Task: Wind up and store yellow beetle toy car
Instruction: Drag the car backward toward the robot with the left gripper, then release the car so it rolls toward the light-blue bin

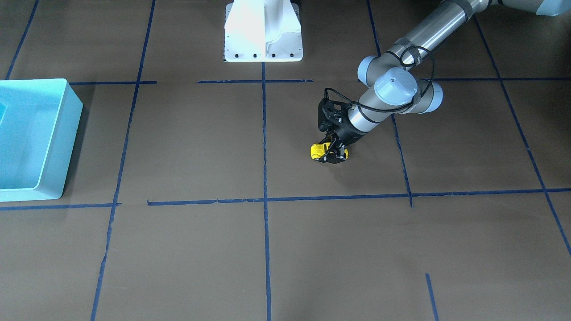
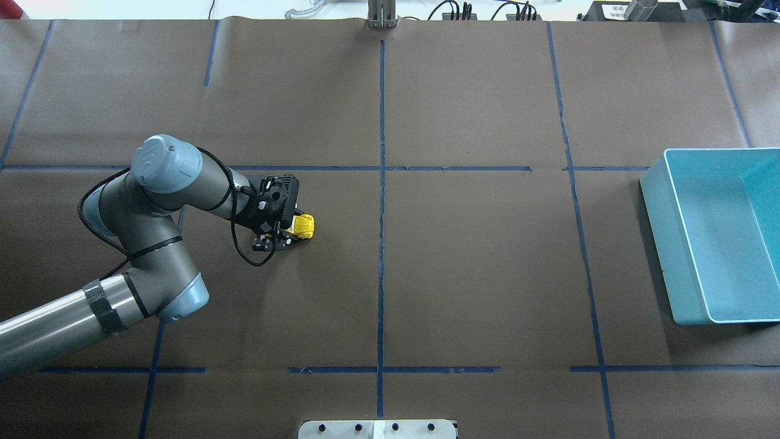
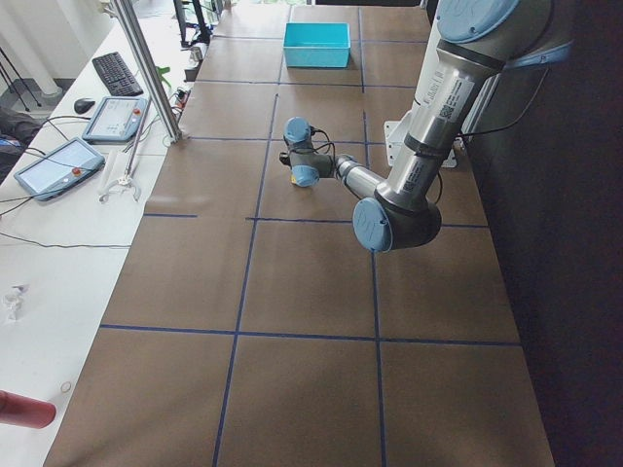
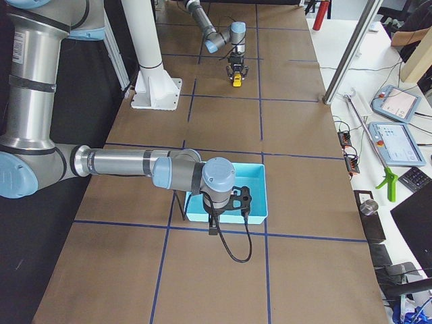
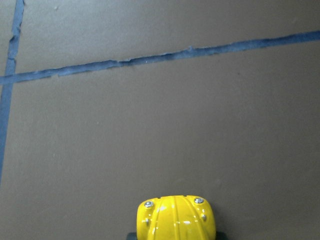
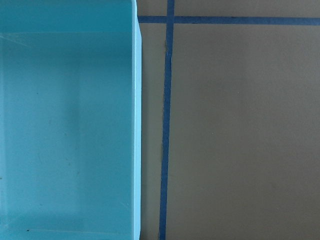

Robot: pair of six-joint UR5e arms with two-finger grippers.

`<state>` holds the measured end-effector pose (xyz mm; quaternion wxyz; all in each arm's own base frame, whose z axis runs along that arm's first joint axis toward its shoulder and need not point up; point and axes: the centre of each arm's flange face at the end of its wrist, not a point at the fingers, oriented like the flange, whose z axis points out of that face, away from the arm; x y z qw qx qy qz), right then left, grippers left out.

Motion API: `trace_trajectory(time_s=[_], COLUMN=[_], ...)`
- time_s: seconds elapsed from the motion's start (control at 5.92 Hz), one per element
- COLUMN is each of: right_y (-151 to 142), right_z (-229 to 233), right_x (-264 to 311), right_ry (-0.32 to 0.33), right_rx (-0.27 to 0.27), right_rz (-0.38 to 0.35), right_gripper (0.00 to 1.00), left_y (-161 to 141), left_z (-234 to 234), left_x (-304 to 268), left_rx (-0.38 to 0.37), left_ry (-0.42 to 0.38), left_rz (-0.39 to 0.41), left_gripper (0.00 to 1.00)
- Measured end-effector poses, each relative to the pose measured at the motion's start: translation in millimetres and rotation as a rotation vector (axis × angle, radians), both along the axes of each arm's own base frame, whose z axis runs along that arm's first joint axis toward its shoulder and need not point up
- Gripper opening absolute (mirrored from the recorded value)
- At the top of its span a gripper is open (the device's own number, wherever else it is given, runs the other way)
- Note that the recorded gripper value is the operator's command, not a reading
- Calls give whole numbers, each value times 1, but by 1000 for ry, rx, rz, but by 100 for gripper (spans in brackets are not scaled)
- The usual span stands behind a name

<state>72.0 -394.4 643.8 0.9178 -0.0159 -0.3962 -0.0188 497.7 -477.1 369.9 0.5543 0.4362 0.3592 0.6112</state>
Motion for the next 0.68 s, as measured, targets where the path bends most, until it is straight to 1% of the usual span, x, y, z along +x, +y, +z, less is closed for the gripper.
trace_trajectory(time_s=[0.34, 0.68], right_y=[0, 0], right_z=[-1, -1], right_x=[0, -1], right_ry=[-5, -10], right_rx=[0, 1], right_rz=[1, 1], right_gripper=[100, 100], left_y=[-10, -12], left_z=[9, 16], left_x=[-27, -42], left_rx=[-44, -55], left_ry=[24, 25], left_rz=[15, 8], left_gripper=[100, 100])
